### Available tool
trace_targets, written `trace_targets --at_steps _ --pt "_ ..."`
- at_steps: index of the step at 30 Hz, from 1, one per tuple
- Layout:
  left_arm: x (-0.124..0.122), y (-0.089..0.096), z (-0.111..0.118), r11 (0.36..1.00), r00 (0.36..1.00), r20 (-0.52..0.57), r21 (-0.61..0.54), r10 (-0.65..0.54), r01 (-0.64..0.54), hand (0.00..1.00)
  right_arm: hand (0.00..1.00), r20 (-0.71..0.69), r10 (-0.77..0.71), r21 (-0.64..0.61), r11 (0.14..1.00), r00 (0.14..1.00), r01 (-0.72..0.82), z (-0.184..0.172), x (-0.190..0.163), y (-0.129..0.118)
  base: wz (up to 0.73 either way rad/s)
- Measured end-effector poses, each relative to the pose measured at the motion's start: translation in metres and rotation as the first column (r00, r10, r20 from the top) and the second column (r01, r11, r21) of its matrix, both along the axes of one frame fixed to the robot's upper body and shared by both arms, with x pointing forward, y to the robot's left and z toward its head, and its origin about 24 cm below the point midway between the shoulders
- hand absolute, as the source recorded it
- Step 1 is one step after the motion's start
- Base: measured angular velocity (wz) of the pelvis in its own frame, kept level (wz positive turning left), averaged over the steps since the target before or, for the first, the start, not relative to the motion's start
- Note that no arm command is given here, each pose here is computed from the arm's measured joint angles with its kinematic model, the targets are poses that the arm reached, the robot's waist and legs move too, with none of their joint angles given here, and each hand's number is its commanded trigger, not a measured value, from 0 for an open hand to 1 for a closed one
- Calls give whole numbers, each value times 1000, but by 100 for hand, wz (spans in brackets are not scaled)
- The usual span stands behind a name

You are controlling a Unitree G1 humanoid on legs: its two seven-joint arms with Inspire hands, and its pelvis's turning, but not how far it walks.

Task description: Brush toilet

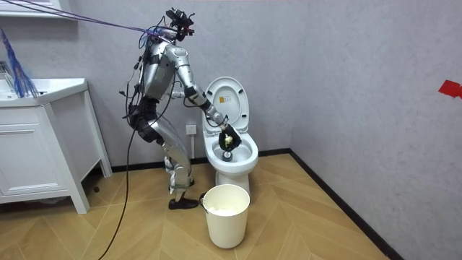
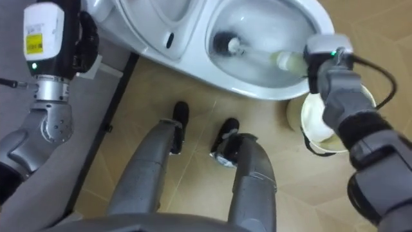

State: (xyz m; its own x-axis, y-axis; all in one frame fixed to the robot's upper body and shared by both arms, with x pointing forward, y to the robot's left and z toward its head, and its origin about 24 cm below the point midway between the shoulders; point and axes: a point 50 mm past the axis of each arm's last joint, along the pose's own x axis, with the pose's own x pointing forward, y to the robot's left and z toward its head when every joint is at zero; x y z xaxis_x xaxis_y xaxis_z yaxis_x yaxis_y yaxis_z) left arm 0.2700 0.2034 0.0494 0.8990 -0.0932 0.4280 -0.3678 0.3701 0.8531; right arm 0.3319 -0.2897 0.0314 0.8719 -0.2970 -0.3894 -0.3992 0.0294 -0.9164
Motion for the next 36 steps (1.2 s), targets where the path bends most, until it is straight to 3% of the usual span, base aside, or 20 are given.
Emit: trace_targets --at_steps 7,16,20,28,36 --pt "2 -4 1 998 1000 4 53 -27 27 0 100 46 -24 -17 1000 999 24 6 1 -15 1" --pt "10 -23 -1 995 997 -37 71 -69 72 0 100 -52 135 -259 955 990 -144 -9 -7 -4 0" --pt "6 -24 -10 996 994 -81 56 -70 74 0 100 -81 142 -302 940 987 -160 -23 -21 3 -6" --pt "-5 -16 -23 998 990 -139 42 -37 44 0 100 -91 168 -256 949 982 -186 -36 -46 32 -8" --pt "-12 -13 -20 999 995 -95 11 -32 34 0 100 -87 201 -191 958 976 -215 -30 -57 52 -9"
